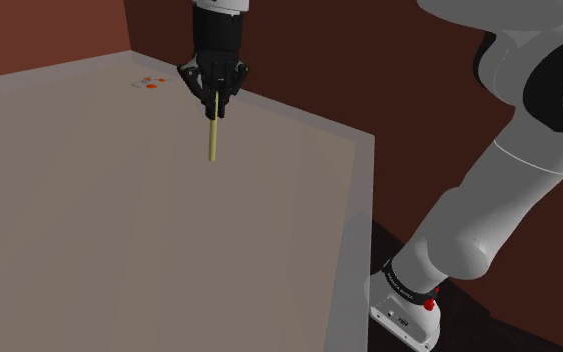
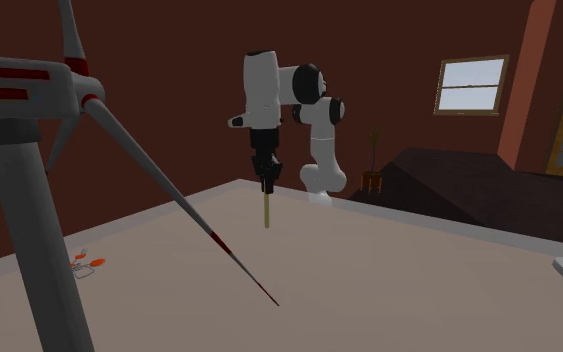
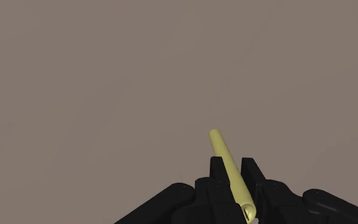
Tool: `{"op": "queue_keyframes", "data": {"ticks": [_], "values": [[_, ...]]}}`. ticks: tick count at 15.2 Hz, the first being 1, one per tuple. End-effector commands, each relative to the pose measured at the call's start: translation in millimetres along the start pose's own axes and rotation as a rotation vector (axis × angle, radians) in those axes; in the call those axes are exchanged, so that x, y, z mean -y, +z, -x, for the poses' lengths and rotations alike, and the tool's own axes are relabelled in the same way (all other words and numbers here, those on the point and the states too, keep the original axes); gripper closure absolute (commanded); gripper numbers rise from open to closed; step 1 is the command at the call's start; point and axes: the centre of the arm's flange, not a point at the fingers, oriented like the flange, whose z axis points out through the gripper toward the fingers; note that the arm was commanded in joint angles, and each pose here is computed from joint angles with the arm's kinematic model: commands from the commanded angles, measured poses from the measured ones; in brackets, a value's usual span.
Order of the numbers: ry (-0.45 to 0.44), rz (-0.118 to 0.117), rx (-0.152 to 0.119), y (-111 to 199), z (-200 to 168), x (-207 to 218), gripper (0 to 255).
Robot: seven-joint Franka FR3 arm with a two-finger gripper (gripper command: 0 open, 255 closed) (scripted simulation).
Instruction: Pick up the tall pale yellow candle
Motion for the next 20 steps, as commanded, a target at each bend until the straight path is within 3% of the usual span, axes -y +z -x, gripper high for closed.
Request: {"op": "queue_keyframes", "data": {"ticks": [1,6,20], "values": [[0.0,0.0,0.0,0,0,0,255],[0.0,0.0,0.0,-1,0,0,255],[0.0,0.0,0.0,-75,3,1,255]]}}
